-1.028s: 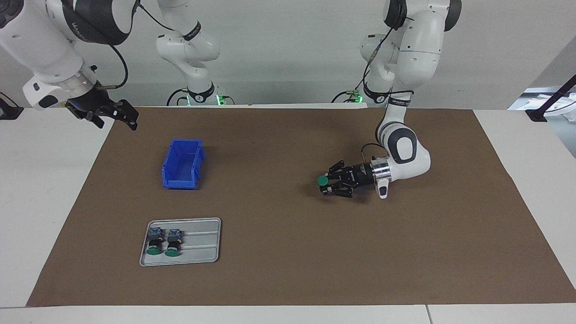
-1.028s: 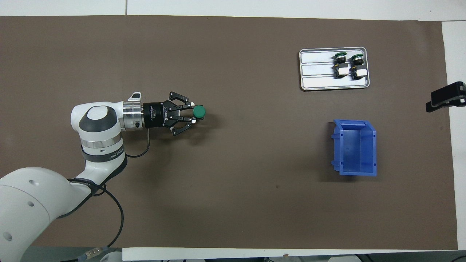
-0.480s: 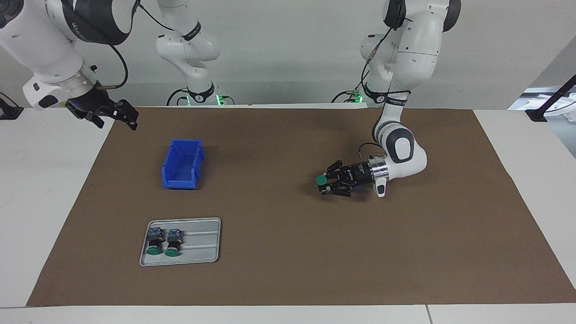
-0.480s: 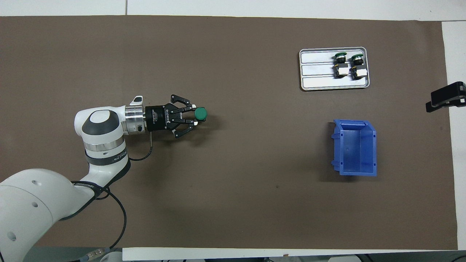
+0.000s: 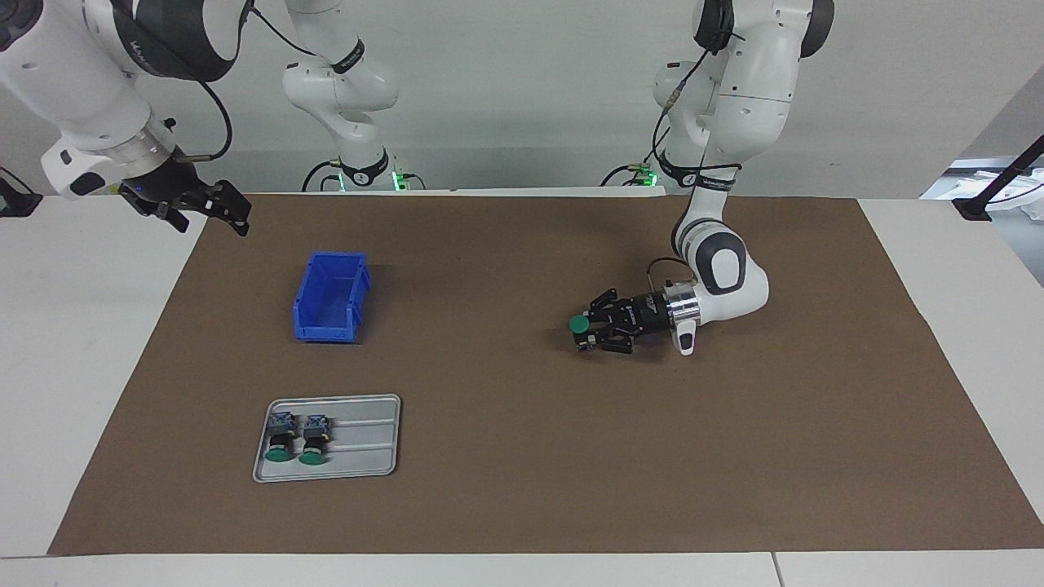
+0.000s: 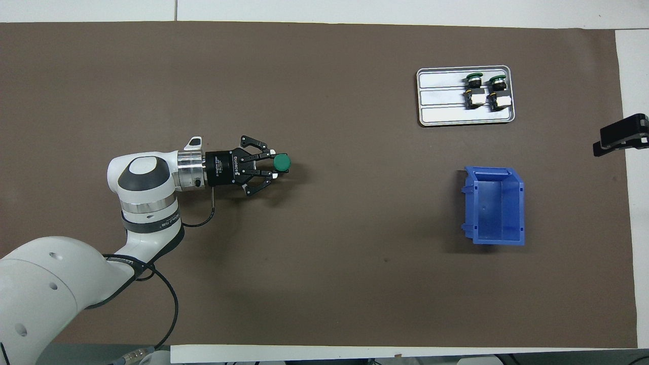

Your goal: Place and press button with both arms

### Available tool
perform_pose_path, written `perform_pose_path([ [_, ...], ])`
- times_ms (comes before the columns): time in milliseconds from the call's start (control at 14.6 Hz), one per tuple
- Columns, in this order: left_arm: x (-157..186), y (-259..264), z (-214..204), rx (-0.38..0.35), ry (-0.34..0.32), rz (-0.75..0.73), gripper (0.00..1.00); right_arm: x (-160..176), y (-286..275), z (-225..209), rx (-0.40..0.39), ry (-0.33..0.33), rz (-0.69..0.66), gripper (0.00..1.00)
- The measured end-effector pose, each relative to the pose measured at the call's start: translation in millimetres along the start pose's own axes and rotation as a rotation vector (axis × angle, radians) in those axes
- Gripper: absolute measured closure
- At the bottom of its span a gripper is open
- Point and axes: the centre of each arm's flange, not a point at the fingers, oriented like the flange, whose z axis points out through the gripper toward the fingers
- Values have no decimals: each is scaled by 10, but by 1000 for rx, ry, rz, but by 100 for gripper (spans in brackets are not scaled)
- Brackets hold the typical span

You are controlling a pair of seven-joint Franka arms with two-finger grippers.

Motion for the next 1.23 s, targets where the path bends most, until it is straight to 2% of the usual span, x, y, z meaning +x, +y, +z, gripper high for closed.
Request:
perform_pose_path([
  [1028, -5, -66, 131, 13, 30, 31, 67, 0, 0, 0, 0, 0, 0, 0],
  [1233, 0, -64, 128, 10, 37, 32, 64, 0, 0, 0, 0, 0, 0, 0],
])
